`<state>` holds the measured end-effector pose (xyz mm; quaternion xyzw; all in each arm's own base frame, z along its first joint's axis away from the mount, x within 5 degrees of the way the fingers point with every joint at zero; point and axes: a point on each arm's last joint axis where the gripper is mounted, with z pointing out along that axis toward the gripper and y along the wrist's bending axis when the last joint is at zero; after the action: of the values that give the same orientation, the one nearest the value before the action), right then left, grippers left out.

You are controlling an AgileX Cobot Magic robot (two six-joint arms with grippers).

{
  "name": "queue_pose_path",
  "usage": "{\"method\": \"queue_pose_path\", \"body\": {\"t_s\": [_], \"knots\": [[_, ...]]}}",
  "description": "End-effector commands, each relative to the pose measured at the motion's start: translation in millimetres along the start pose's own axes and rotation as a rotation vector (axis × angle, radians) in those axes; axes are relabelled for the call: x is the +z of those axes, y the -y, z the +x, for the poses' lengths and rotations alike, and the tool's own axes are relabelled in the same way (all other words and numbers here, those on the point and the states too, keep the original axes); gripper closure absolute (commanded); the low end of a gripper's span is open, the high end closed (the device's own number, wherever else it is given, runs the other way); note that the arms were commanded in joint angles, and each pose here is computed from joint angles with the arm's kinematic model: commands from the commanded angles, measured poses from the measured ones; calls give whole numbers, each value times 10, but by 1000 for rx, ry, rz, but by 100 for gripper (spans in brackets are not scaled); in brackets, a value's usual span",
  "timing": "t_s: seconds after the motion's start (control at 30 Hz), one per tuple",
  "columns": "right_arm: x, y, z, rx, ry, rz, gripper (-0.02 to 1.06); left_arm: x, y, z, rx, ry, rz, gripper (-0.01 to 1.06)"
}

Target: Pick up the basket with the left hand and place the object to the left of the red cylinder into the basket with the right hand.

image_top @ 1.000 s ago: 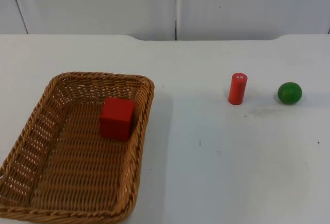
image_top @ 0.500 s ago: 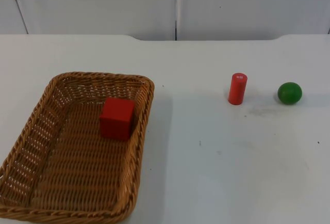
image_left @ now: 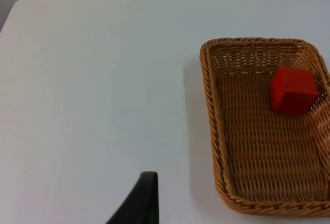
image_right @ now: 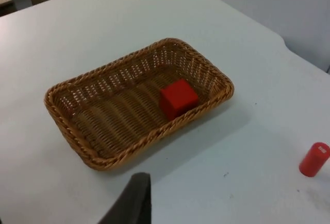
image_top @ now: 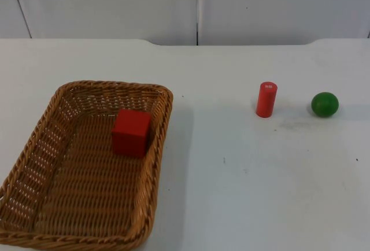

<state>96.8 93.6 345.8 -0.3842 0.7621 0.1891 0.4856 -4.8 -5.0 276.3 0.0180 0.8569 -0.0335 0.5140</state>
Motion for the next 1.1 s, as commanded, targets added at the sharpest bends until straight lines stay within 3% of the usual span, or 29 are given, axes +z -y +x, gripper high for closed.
{"method": "queue_pose_path", "body": {"t_s": [0.0,0.2,0.47,0.7,1.07], "knots": [[-144,-27,72,4,-30,3,0,5,-6,14,-3,-2,0,0],[-283,-23,196,35,-54,52,0,5,-6,14,-3,-2,0,0],[-517,-102,571,53,2,89,0,6,-4,15,2,-3,3,0],[-817,-153,829,120,-17,134,0,6,-4,15,2,-3,3,0],[-1116,-248,1091,117,52,142,0,6,-1,15,8,-3,6,0]]}}
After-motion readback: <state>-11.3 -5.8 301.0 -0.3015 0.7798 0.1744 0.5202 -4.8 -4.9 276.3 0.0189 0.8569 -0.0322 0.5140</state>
